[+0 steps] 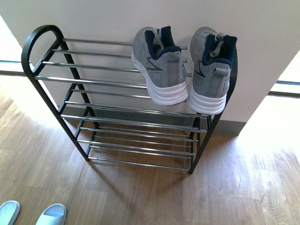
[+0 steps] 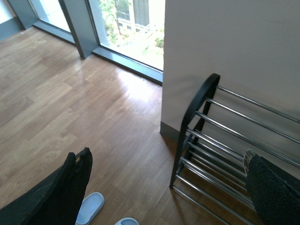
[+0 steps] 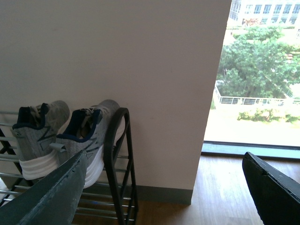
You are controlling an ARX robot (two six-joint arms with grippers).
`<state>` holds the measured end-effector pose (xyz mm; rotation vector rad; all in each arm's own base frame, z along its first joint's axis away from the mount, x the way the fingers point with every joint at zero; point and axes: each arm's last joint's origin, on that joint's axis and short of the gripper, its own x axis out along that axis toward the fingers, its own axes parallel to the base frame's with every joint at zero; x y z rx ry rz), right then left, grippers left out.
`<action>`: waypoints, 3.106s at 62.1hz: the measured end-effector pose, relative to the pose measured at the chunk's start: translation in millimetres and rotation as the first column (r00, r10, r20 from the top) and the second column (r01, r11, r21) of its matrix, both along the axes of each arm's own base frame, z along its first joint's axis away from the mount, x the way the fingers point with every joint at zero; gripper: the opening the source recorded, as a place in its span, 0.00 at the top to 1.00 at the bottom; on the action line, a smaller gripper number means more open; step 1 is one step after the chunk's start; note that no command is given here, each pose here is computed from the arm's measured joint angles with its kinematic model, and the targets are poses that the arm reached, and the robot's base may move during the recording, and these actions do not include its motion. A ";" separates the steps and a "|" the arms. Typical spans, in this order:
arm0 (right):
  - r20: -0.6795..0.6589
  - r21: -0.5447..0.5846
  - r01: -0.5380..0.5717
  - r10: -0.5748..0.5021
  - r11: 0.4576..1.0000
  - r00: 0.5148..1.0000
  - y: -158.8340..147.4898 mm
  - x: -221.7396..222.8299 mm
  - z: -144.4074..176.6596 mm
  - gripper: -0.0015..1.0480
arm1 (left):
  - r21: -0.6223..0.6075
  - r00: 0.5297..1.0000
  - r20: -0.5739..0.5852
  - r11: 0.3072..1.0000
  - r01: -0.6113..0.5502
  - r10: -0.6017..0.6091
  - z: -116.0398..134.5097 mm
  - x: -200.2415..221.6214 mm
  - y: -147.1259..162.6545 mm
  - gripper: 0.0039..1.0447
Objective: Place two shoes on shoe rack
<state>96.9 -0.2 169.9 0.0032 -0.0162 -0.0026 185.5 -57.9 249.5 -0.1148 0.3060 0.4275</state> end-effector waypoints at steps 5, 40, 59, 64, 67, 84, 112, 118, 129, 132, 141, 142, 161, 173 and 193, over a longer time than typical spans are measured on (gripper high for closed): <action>0.000 0.000 0.000 0.000 1.000 1.000 0.0 0.0 0.0 0.09 | -0.019 0.999 0.052 1.000 -0.007 0.008 2.5 -22.0 10.2 0.09; 0.000 0.000 0.000 0.000 1.000 1.000 0.0 0.0 0.0 0.09 | 0.136 0.864 0.280 0.908 0.396 -0.419 -35.5 -52.5 37.6 0.61; 0.000 0.000 0.000 0.000 1.000 1.000 0.0 0.0 0.0 0.09 | 0.162 0.856 0.272 0.898 0.410 -0.440 -57.3 -63.9 54.5 0.99; 0.000 0.000 0.000 0.000 1.000 1.000 0.0 0.0 0.0 0.09 | 0.163 0.866 0.274 0.908 0.387 -0.418 -60.9 -66.4 57.6 0.99; 0.000 0.000 0.000 0.000 1.000 1.000 0.0 0.0 0.0 0.09 | 0.163 0.862 0.273 0.904 0.395 -0.426 -63.5 -67.8 57.3 0.99; 0.000 0.000 0.000 0.000 1.000 1.000 0.0 0.0 0.0 0.09 | 0.163 0.864 0.273 0.905 0.392 -0.424 -71.0 -73.3 57.6 0.99; 0.000 0.000 0.000 0.000 1.000 1.000 0.0 0.0 0.0 0.09 | 0.166 0.863 0.273 0.905 0.392 -0.424 -81.8 -87.6 57.6 0.99; 0.000 0.000 0.000 0.000 1.000 1.000 0.0 0.0 0.0 0.09 | 0.165 0.864 0.270 0.905 0.393 -0.424 -82.2 -87.7 57.6 0.99; 0.001 0.000 0.000 0.000 1.000 1.000 0.0 -0.1 0.0 0.09 | 0.165 0.864 0.270 0.905 0.393 -0.425 -82.2 -87.7 57.6 0.99; 0.001 0.000 0.000 0.000 1.000 1.000 0.0 -0.1 0.0 0.09 | 0.165 0.864 0.270 0.905 0.393 -0.425 -82.2 -87.7 57.6 0.99; 0.000 0.000 0.000 0.000 1.000 1.000 0.0 -0.1 0.0 0.09 | 0.164 0.864 0.270 0.905 0.393 -0.425 -82.2 -87.7 57.6 0.78; 0.000 0.000 0.000 0.000 1.000 1.000 0.0 -0.1 0.0 0.09 | 0.165 0.864 0.270 0.904 0.393 -0.425 -82.2 -87.7 57.6 0.76; -0.001 0.000 0.002 -0.002 1.000 1.000 0.0 -0.1 -0.1 0.09 | 0.165 0.864 0.269 0.905 0.393 -0.425 -82.2 -87.7 57.7 0.24; 0.001 0.000 0.002 -0.002 1.000 1.000 0.0 -0.2 0.0 0.09 | 0.167 0.864 0.269 0.904 0.393 -0.425 -82.1 -87.7 57.7 0.09; -0.002 0.000 -0.001 0.001 1.000 1.000 0.1 0.0 -0.2 0.09 | 0.167 0.865 0.269 0.905 0.392 -0.425 -82.2 -87.7 57.7 0.09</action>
